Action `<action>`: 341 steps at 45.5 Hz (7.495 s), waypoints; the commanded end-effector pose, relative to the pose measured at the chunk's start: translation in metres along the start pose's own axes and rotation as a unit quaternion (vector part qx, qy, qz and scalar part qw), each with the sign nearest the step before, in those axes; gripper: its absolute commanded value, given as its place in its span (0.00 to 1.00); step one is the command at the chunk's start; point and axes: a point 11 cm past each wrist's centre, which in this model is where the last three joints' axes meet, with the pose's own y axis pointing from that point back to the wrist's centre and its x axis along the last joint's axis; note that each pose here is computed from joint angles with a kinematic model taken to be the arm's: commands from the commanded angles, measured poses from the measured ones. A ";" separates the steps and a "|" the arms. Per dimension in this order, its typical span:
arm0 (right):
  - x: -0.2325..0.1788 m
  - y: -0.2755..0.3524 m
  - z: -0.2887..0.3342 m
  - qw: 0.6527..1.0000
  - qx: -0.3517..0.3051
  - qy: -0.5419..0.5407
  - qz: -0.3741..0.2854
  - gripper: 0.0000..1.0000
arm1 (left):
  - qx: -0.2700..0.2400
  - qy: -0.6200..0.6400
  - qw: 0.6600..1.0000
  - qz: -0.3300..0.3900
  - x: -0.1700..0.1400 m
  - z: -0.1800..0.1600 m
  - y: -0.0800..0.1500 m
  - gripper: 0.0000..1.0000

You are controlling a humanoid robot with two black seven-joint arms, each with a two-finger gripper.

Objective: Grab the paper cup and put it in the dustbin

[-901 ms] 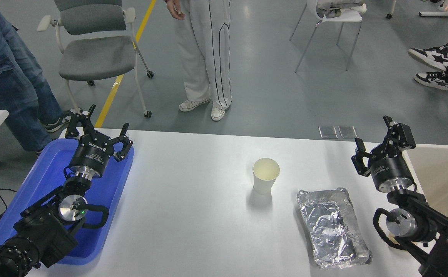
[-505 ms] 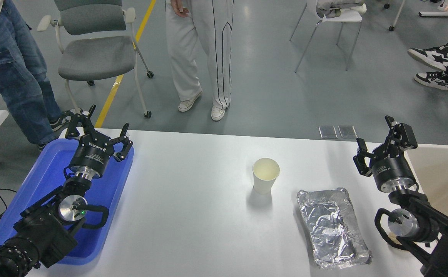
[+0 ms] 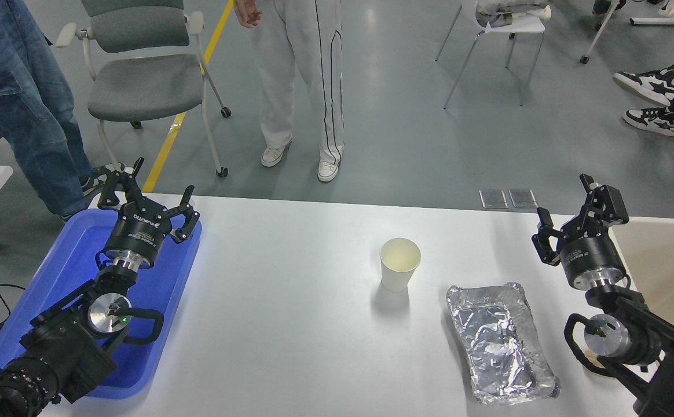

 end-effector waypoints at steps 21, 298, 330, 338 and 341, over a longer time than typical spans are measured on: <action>0.012 0.002 -0.007 1.000 0.001 0.010 0.008 1.00 | 0.000 0.001 1.000 -0.001 -0.001 0.000 0.000 1.00; -0.171 -0.058 0.058 0.477 -0.331 0.701 -0.415 0.98 | 0.002 0.002 1.000 -0.004 -0.002 -0.002 -0.001 1.00; -0.158 -0.049 0.080 0.497 -0.336 0.690 -0.405 0.89 | 0.001 0.002 1.000 -0.005 -0.002 -0.001 -0.001 1.00; -0.164 -0.043 0.085 0.505 -0.343 0.673 -0.417 0.63 | 0.001 0.001 1.000 -0.004 -0.002 -0.001 -0.001 1.00; -0.164 -0.042 0.085 0.503 -0.346 0.672 -0.420 0.43 | 0.001 0.002 1.000 -0.005 -0.002 -0.001 -0.001 1.00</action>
